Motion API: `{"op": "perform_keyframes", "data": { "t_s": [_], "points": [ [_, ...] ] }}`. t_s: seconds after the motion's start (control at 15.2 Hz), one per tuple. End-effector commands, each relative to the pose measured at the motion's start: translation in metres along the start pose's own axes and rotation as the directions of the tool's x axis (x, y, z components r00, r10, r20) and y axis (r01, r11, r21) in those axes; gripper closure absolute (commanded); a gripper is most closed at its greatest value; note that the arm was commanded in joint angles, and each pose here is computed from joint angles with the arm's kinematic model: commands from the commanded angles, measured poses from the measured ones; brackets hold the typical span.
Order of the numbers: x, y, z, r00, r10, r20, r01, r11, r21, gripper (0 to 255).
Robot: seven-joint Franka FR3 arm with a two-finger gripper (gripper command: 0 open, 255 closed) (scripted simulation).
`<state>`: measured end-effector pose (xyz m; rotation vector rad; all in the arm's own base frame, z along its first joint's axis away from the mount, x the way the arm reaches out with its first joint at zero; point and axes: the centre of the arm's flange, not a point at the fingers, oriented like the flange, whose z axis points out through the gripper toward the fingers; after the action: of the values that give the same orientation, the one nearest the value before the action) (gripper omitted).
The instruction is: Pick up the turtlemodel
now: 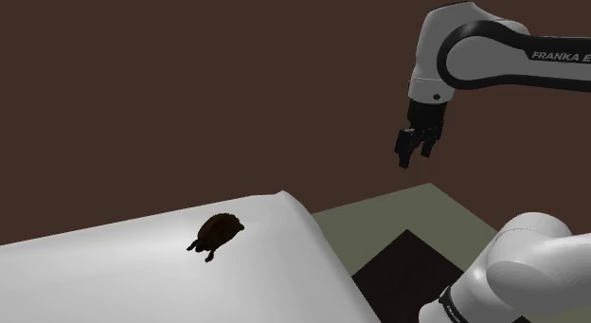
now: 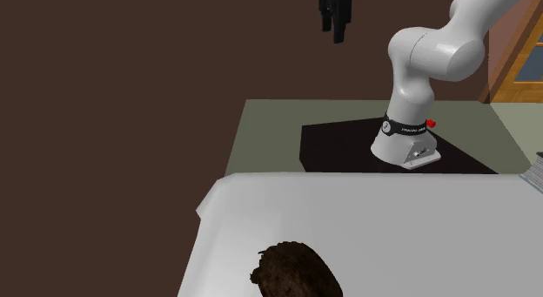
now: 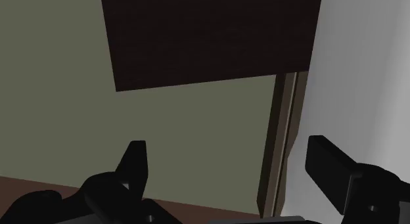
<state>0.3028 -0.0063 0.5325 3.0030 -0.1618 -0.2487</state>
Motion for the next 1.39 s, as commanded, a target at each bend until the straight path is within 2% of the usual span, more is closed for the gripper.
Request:
{"op": "perform_keyframes", "data": {
  "t_s": [0.0, 0.33, 0.66, 0.99, 1.32],
  "points": [
    [0.000, 0.000, 0.000, 1.000, 0.000, 0.000, 0.000, 1.000, 0.000, 0],
    [-0.006, -0.055, 0.020, 0.995, 0.098, 0.012, -0.098, 0.994, 0.045, 0],
    [-0.006, -0.112, 0.037, 0.981, 0.194, 0.029, -0.195, 0.977, 0.088, 0],
    [-0.001, -0.169, 0.052, 0.957, 0.287, 0.050, -0.291, 0.948, 0.130, 0],
    [0.010, -0.226, 0.064, 0.923, 0.376, 0.075, -0.384, 0.908, 0.168, 0]
  ]
}}
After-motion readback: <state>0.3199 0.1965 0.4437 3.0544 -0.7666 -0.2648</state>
